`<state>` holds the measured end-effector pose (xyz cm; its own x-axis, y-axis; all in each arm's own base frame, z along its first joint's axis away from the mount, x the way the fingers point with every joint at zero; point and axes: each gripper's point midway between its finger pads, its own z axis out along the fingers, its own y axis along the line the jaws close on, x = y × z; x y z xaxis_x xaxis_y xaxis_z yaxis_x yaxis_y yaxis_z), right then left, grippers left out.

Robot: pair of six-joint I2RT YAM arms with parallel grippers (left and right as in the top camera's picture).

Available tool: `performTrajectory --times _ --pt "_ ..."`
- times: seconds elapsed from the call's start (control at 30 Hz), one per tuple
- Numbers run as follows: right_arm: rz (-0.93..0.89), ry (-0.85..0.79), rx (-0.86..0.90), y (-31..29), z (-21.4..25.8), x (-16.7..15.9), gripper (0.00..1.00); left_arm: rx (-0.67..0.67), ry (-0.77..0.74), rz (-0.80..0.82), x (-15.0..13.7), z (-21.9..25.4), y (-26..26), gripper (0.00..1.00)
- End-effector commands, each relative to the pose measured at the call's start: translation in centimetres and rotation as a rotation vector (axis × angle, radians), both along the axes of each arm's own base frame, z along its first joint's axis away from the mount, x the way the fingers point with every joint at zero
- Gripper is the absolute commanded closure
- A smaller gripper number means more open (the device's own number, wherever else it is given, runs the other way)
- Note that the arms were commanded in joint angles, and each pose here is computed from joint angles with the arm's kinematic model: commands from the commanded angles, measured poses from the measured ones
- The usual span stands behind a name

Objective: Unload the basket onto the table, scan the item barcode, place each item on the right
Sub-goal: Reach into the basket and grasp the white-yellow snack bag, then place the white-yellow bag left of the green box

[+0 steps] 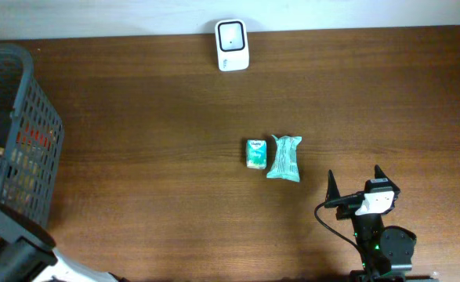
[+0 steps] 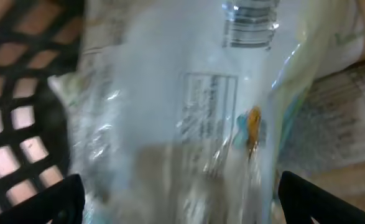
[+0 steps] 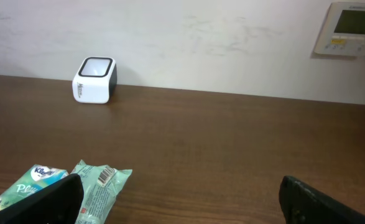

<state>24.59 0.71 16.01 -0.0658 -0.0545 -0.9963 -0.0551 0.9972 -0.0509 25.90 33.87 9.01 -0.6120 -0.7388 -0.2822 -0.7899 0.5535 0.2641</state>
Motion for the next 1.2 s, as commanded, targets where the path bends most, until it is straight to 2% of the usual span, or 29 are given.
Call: performTrajectory --times 0.0,0.07,0.1,0.2,0.33,0.53,0.63,0.67,0.83,0.93,1.0,1.1,1.17 --pt "-0.012 0.0 0.001 -0.2 -0.2 0.0 0.01 -0.058 0.036 -0.061 0.3 -2.8 -0.3 0.11" --pt "-0.012 0.0 0.001 -0.2 -0.2 0.0 0.01 -0.058 0.037 -0.061 0.3 -2.8 -0.3 0.35" --pt "-0.012 0.0 0.001 -0.2 -0.2 0.0 0.01 -0.057 0.037 -0.061 0.3 -2.7 -0.2 0.64" --pt "-0.012 0.0 0.001 -0.2 -0.2 0.0 0.01 -0.04 0.051 -0.054 0.1 -2.1 0.2 1.0" --pt "-0.012 0.0 0.001 -0.2 -0.2 0.0 0.01 -0.021 0.01 -0.059 0.9 0.5 0.4 1.0" --pt "-0.012 0.0 0.001 -0.2 -0.2 0.0 0.01 0.034 -0.4 -0.181 6.7 14.2 -0.7 1.0" --pt "-0.012 0.0 0.001 -0.2 -0.2 0.0 0.01 0.075 -0.619 -0.28 8.2 22.2 -3.2 1.0" --pt "-0.011 0.0 0.001 -0.2 -0.2 0.0 0.01 0.107 -0.713 -0.333 8.2 26.3 -5.1 1.0" --pt "-0.012 0.0 0.001 -0.2 -0.2 0.0 0.01 0.159 -0.844 -0.513 7.8 33.3 -13.6 1.0" --pt "-0.012 0.0 0.001 -0.2 -0.2 0.0 0.01 0.08 -0.845 -0.652 8.4 33.7 -20.1 1.0" --pt "-0.012 0.0 0.001 -0.2 -0.2 0.0 0.01 0.002 -0.786 -0.748 9.1 32.1 -24.7 1.0" --pt "-0.012 0.0 0.001 -0.2 -0.2 0.0 0.01 -0.118 -0.613 -0.895 10.5 26.6 -31.7 1.0" --pt "-0.012 0.0 0.001 -0.2 -0.2 0.0 0.01 -0.187 -0.491 -0.909 11.1 21.9 -35.0 1.0"
